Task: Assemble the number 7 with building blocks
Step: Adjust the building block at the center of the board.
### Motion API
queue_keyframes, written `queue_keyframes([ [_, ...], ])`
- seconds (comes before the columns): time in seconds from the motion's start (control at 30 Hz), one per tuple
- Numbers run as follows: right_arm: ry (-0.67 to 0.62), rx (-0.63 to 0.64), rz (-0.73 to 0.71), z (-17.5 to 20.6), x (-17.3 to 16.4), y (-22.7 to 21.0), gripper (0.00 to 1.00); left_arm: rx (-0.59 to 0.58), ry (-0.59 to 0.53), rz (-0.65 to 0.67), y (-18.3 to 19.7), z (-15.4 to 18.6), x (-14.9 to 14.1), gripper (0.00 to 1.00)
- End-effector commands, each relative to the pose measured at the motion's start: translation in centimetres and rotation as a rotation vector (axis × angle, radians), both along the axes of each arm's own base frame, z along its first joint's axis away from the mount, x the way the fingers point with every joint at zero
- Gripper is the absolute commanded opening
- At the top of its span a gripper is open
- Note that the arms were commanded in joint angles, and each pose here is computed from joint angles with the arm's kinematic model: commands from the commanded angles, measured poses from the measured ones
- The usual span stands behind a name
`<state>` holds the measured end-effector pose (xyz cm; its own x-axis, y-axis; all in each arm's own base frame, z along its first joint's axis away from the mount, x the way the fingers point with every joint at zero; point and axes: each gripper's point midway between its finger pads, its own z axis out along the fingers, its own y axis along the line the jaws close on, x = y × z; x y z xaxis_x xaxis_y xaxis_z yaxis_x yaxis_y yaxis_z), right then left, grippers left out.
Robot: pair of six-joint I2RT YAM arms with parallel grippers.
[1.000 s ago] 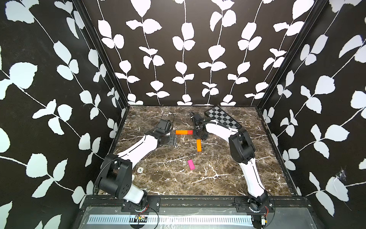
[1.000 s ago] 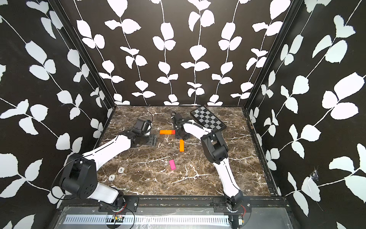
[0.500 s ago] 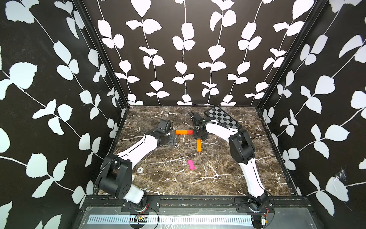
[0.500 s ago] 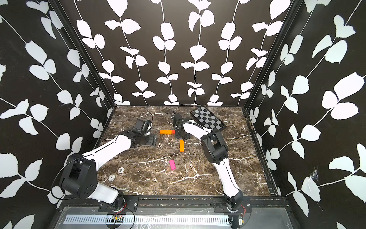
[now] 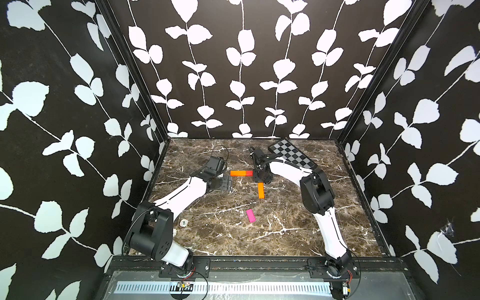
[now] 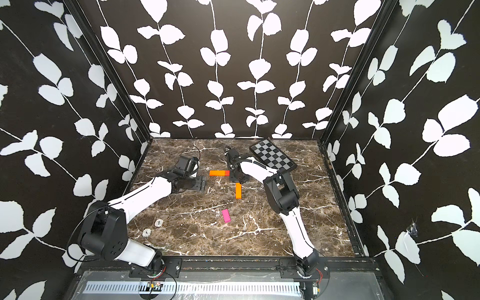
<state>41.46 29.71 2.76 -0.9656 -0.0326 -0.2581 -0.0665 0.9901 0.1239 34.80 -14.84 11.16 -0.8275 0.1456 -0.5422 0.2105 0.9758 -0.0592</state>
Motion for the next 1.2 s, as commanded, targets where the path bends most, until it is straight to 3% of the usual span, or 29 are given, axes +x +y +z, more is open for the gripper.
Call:
queue_keyframes([
  [0.0, 0.068, -0.034, 0.017, -1.51, -1.84, -0.20, 0.31, 0.002, -0.019, 0.003, 0.15, 0.36, 0.43, 0.85],
  [1.17, 0.070, -0.035, 0.003, -1.45, -2.29, -0.36, 0.33, 0.000, -0.020, 0.004, 0.13, 0.34, 0.44, 0.85],
])
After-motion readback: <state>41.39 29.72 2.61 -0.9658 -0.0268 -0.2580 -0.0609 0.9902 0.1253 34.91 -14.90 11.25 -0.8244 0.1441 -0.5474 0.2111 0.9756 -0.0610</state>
